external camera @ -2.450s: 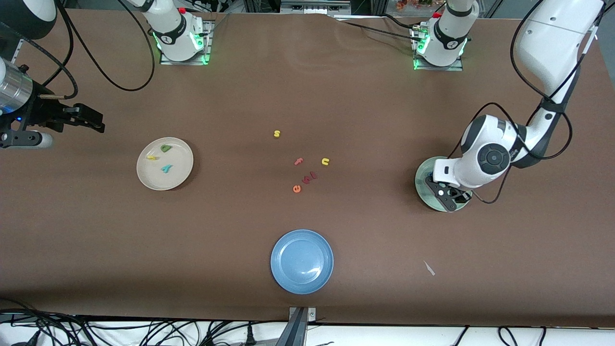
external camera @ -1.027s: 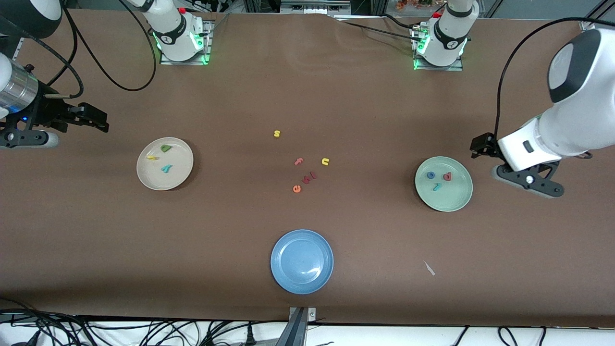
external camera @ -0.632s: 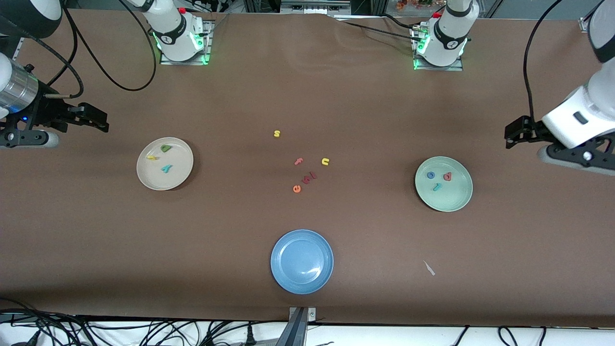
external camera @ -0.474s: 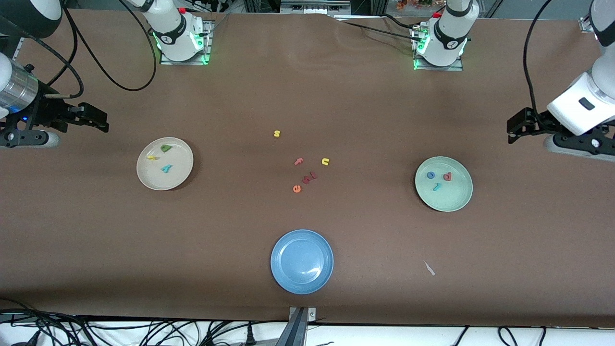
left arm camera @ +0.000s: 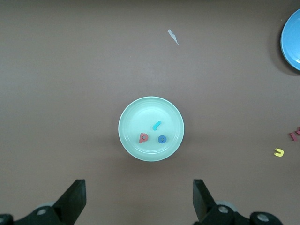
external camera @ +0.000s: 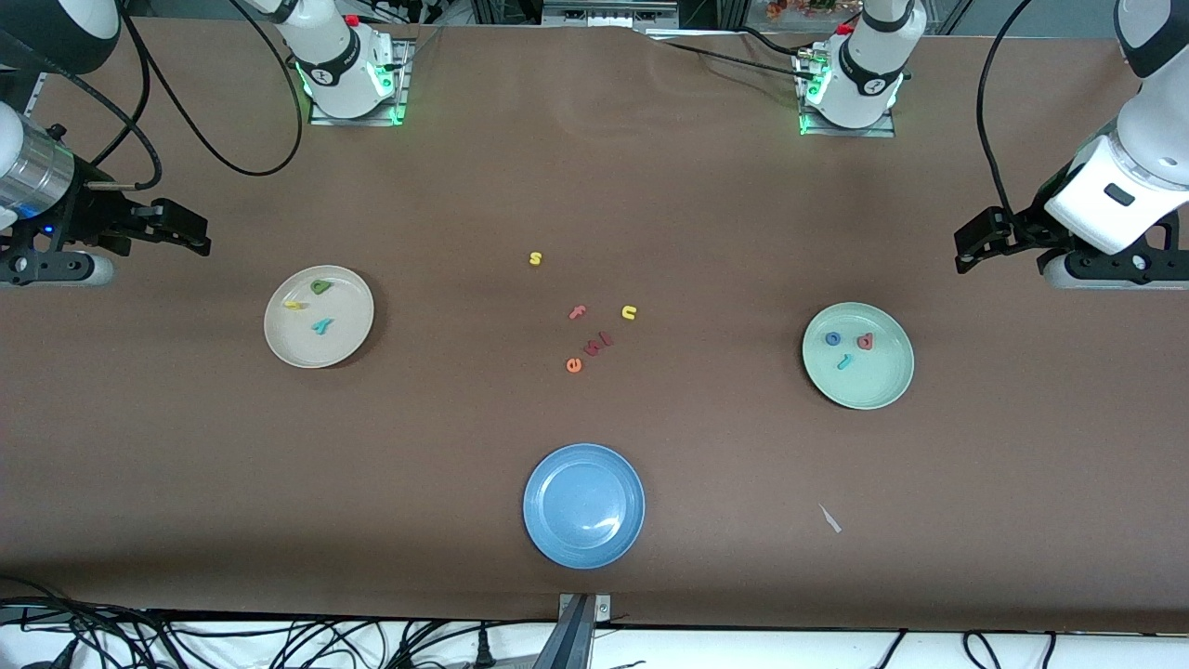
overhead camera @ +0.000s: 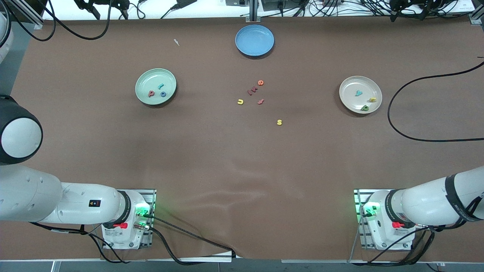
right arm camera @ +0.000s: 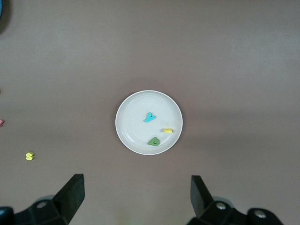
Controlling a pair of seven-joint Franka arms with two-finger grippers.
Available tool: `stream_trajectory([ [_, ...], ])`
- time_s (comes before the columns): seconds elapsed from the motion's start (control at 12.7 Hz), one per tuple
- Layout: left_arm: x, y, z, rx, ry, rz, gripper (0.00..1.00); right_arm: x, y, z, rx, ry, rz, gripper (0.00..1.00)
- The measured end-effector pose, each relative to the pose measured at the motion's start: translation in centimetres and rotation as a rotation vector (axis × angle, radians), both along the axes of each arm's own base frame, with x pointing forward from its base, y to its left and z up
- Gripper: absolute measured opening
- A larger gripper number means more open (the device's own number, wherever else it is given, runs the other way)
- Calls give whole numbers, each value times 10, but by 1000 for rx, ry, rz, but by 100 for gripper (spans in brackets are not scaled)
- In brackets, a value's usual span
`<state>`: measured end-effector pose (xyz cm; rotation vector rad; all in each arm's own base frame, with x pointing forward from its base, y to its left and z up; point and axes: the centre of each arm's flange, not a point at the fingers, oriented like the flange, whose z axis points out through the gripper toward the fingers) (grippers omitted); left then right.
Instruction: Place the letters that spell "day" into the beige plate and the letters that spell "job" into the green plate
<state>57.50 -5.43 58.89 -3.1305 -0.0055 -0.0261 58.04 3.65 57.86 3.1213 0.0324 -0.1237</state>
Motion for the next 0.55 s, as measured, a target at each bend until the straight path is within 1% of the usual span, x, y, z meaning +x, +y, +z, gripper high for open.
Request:
stream_trajectory([
  [0.32,-12,1,1,3,5,-7,100,0,0,0,0,0,0,100],
  [0.55,-16,2,3,5,10,-10,100,0,0,0,0,0,0,100],
])
